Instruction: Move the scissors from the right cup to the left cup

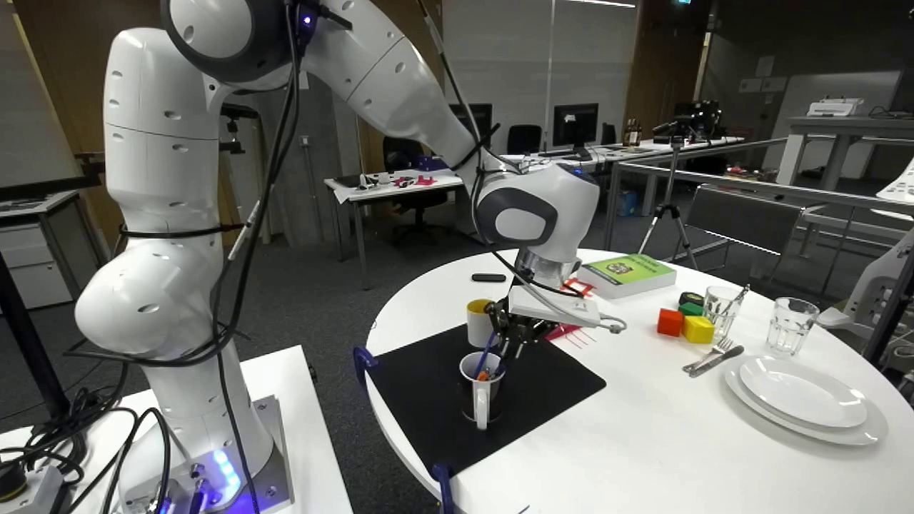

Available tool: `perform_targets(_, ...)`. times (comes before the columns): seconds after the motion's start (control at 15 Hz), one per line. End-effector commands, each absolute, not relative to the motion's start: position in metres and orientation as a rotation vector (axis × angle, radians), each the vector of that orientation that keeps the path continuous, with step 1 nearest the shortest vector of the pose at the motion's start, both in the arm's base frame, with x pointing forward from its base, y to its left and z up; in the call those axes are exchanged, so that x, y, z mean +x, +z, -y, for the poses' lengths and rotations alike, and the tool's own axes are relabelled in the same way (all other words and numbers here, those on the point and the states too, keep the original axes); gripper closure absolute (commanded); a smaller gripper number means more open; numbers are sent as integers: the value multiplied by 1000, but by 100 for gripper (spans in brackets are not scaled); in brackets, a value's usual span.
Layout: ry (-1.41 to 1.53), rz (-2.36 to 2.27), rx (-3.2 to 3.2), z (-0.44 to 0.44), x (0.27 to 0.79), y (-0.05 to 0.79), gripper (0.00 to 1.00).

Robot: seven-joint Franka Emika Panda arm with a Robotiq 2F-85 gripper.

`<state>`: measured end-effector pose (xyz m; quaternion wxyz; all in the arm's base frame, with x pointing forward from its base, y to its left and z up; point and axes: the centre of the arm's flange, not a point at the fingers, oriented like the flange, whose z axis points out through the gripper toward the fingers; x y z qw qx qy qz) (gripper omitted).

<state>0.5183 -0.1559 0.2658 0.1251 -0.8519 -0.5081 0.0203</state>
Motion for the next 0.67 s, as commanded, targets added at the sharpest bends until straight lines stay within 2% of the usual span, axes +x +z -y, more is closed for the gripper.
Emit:
perform_targets(0.0, 107, 1522, -2454, 151, 508, 260, 68)
perform_targets(0.07, 114, 1527, -2451, 150, 507, 259, 67)
perform_targets(0.13, 121, 1531, -2448, 149, 506, 257, 72)
perform_targets(0.2, 128, 1535, -2445, 148, 505, 256, 93)
perform_targets(0.33, 136, 1542, -2440, 147, 505, 255, 93)
perform_targets(0.4, 138, 1543, -2438, 147, 505, 255, 100)
perform_targets(0.6, 134, 1543, -2440, 146, 506, 256, 98)
